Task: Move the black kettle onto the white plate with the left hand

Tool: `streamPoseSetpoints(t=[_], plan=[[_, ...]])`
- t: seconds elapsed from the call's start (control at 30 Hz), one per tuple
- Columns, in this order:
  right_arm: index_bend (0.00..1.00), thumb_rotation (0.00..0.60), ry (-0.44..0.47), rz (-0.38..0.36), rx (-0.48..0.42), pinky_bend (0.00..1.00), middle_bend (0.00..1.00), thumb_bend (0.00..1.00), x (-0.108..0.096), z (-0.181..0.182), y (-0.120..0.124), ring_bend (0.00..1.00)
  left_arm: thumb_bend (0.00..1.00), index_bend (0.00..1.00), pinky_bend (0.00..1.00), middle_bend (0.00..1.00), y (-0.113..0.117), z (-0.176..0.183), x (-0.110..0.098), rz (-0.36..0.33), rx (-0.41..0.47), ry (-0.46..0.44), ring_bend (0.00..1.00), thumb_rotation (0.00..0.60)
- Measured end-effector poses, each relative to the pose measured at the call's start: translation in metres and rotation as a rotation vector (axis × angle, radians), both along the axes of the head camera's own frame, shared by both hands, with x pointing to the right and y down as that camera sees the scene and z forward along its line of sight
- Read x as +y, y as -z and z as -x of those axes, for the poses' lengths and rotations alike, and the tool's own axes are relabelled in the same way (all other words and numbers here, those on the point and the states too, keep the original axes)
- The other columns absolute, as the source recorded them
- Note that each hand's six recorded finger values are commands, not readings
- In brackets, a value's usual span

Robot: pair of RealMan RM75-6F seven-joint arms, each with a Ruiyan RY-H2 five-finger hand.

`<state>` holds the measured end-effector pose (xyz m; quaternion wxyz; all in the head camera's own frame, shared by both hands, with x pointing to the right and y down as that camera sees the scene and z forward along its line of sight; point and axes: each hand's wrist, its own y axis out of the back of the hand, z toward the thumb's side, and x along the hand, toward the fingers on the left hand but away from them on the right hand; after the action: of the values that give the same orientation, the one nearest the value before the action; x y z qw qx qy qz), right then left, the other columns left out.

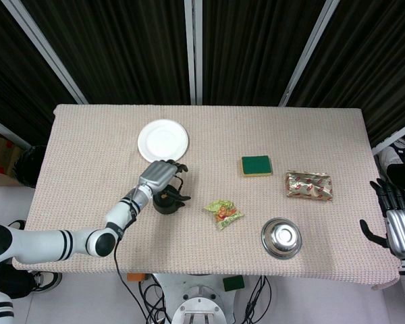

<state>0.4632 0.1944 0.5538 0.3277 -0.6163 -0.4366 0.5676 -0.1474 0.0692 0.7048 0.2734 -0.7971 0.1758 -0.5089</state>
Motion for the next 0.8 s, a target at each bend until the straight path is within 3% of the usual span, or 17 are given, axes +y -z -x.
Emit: streamPoseSetpoints(t=[0.53, 0.8], plan=[[0.0, 0.6, -0.004, -0.007, -0.001, 0.0, 0.0, 0.33, 0.0015, -0.0012, 0.003, 0.0, 0.0, 0.28, 0.25, 0.3, 0.0003, -0.0026, -0.0012, -0.005, -0.004, -0.011, 0.17, 0.267], [0.0, 0.6, 0.002, 0.0, 0.0, 0.0, 0.0, 0.33, 0.0015, 0.0003, 0.0012, 0.0, 0.0, 0.38, 0.25, 0.39, 0.0014, -0.0003, -0.0002, -0.017, -0.019, -0.021, 0.3, 0.268]])
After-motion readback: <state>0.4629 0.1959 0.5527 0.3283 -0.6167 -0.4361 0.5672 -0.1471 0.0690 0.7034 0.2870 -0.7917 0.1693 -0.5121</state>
